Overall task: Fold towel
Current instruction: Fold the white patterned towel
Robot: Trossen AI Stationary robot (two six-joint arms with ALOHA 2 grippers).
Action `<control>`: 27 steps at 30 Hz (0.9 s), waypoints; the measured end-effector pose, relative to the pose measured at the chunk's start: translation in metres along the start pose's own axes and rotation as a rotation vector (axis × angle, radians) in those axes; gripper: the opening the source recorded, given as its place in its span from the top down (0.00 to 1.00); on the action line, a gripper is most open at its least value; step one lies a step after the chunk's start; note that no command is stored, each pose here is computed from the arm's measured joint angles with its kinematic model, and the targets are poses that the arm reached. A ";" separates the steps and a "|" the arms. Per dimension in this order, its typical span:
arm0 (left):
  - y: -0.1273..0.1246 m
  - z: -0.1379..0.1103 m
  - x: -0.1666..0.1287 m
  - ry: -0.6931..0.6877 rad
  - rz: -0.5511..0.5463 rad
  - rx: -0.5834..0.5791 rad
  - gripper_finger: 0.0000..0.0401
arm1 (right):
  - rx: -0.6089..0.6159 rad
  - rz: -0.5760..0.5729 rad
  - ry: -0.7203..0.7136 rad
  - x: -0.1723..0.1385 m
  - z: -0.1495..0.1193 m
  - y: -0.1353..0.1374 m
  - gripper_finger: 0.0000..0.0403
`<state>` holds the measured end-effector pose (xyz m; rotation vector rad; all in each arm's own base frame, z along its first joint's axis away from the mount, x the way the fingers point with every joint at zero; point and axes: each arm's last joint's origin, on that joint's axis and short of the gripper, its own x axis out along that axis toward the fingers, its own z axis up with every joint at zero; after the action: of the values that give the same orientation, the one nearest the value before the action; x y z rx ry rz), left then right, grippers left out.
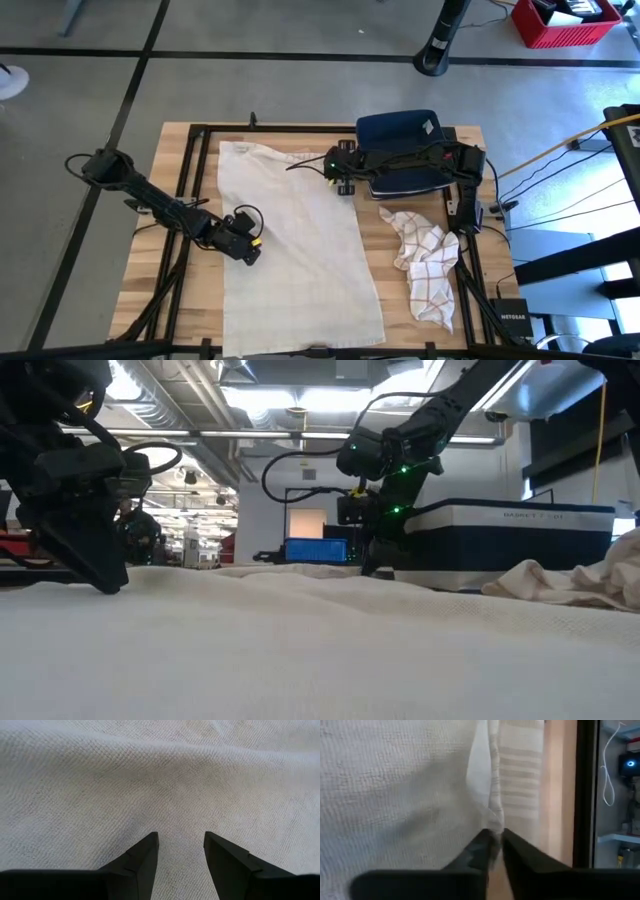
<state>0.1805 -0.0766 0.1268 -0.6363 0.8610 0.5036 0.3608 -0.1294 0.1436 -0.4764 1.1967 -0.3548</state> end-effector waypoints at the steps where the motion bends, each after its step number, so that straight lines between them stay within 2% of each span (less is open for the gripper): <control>1: 0.000 0.000 0.000 0.000 0.000 0.000 0.62 | -0.003 -0.015 0.008 0.000 0.000 0.000 0.95; 3: 0.000 0.000 0.000 0.000 0.000 0.000 0.62 | -0.017 -0.047 0.022 -0.001 0.000 -0.002 0.97; 5: 0.000 0.000 0.000 -0.003 0.001 0.000 0.62 | -0.012 -0.094 0.023 -0.006 0.001 -0.006 0.95; 10: 0.000 0.000 0.000 -0.015 0.005 -0.007 0.62 | 0.026 -0.316 -0.018 -0.022 0.007 -0.035 0.98; 13: 0.000 0.001 0.000 -0.018 0.005 -0.016 0.62 | 0.039 -0.385 -0.046 -0.021 0.006 -0.051 0.98; 16: 0.000 0.001 0.000 -0.018 0.005 -0.019 0.62 | 0.068 -0.397 -0.081 -0.017 0.002 -0.065 0.96; 20: 0.000 0.001 0.000 -0.018 0.005 -0.020 0.62 | 0.123 -0.346 -0.102 -0.006 -0.008 -0.077 0.95; 24: 0.000 0.001 0.000 -0.019 0.003 -0.029 0.62 | 0.201 -0.340 -0.078 0.002 -0.018 -0.085 0.94; 27: -0.001 0.001 0.000 -0.019 0.000 -0.033 0.62 | 0.222 -0.317 -0.033 0.004 -0.025 -0.087 0.88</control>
<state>0.1813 -0.0764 0.1274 -0.6604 0.8357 0.5236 0.3374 -0.2095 0.1791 -0.4764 1.0350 -0.7406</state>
